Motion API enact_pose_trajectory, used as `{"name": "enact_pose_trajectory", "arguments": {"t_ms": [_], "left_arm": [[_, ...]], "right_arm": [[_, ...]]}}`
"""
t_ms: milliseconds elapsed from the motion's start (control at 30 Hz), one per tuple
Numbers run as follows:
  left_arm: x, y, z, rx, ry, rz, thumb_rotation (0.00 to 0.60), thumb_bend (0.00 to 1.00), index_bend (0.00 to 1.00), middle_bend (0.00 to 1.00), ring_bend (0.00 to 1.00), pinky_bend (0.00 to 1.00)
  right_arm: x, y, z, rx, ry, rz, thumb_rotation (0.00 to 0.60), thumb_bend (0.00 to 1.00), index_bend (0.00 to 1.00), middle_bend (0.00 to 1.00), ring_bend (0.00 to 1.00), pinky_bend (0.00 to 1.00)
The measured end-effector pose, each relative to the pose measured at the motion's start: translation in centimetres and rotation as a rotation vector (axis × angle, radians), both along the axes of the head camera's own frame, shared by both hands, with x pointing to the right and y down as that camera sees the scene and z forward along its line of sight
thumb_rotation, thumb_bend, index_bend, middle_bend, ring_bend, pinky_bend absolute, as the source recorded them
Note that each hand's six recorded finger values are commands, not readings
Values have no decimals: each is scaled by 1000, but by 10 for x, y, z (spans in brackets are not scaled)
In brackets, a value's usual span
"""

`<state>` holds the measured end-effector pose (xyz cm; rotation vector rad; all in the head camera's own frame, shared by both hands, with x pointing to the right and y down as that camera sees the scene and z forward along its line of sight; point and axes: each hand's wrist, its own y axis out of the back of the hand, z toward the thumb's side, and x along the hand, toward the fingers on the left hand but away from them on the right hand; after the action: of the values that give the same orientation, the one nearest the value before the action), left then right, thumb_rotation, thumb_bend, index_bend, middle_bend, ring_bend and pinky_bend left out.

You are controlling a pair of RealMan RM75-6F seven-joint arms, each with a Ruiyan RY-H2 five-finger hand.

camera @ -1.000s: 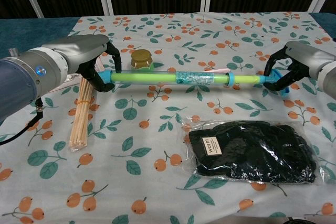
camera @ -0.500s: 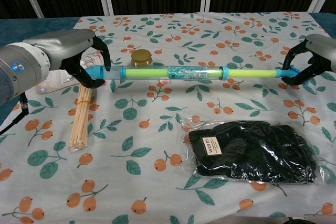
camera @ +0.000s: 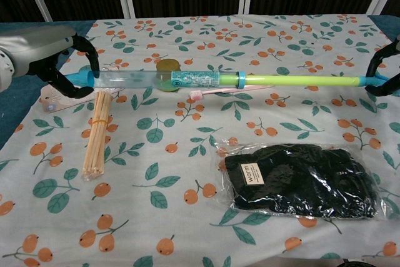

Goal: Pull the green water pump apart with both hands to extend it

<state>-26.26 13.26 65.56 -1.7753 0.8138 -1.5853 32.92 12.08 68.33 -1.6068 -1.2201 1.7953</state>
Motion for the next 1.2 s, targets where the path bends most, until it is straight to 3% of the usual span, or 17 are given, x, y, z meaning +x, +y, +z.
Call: {"name": "enact_pose_trajectory", "arguments": {"t_ms": [667,767,800,933,1067,1200], "left_arm": [[-52,-5,-11,11,-55,-42,600,399,536,164,28,136],[-52,-5,-10,7,-52,-43,600,374,516,150,27,126],[-52,-4,-9,5,-50,-42,600,344,488,128,24,117],[-49,-1,-6,-9,-49,-30,600,179,337,26,0,60],[-48,2,-4,-28,-56,-11,600,88,214,0,0,41],[-51,1,-7,-21,-45,-18,600,65,56,0,0,25]], "right_arm": [[34,-3,-11,12,68,40,600,410,699,173,79,171],[36,-3,-11,11,69,40,600,358,681,153,74,173],[37,-3,-11,9,70,39,600,330,651,139,69,172],[38,0,-10,-12,76,29,600,191,330,30,16,163],[40,1,-9,-36,80,31,600,109,69,0,0,160],[42,0,-12,-43,83,35,600,62,0,0,0,159]]}}
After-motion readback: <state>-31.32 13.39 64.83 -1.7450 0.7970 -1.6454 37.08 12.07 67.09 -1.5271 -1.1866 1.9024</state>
